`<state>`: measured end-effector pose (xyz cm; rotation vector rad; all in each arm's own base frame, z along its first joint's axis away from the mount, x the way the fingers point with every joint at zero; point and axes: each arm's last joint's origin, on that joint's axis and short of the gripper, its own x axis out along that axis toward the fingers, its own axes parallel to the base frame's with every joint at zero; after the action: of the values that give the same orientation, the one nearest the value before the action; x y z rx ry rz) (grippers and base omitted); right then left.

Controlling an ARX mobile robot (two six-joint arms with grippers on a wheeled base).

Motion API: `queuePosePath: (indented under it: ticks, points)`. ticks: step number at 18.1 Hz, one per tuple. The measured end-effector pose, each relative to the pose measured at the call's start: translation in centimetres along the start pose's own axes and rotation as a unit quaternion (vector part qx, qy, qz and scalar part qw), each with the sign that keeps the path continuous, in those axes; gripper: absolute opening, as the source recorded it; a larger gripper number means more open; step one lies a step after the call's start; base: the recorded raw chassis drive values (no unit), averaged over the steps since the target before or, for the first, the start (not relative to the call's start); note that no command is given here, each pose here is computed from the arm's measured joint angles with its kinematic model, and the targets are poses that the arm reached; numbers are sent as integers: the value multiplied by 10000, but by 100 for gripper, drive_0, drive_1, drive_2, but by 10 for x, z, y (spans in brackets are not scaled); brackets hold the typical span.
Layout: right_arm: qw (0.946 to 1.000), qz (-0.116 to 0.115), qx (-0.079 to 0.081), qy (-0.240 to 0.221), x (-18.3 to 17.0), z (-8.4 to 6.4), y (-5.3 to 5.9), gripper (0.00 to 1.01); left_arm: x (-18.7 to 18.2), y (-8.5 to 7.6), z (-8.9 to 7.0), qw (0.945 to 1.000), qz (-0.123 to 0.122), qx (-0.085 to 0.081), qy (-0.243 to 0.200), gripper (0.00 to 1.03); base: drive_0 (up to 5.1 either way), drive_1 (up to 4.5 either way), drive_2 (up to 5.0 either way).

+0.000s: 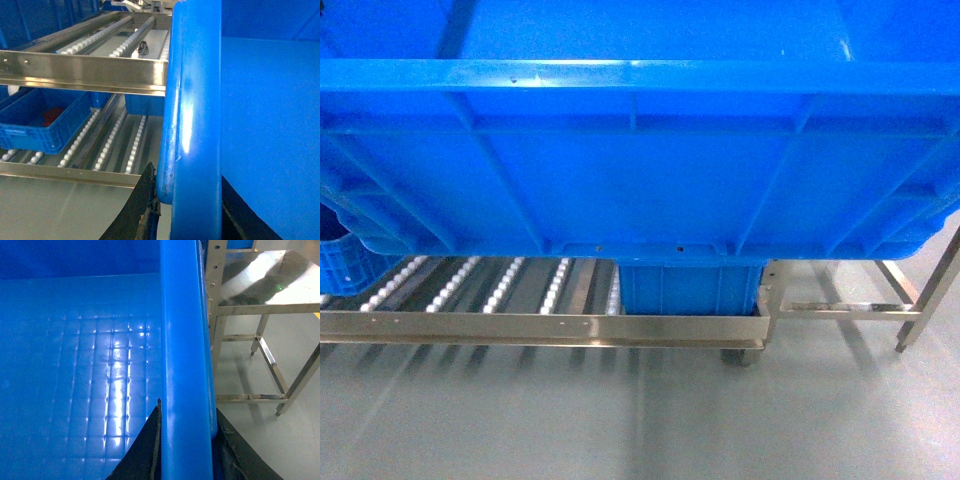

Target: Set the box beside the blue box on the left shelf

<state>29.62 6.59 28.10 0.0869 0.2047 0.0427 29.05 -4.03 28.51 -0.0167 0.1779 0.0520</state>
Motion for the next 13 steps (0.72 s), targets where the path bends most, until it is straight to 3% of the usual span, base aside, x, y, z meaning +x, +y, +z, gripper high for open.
queuePosePath:
  ticks: [13]
  points:
    - [10000, 0, -3, 4, 0, 0, 0, 19, 0, 0, 0, 10000, -1, 0, 19, 18, -497, 244, 244]
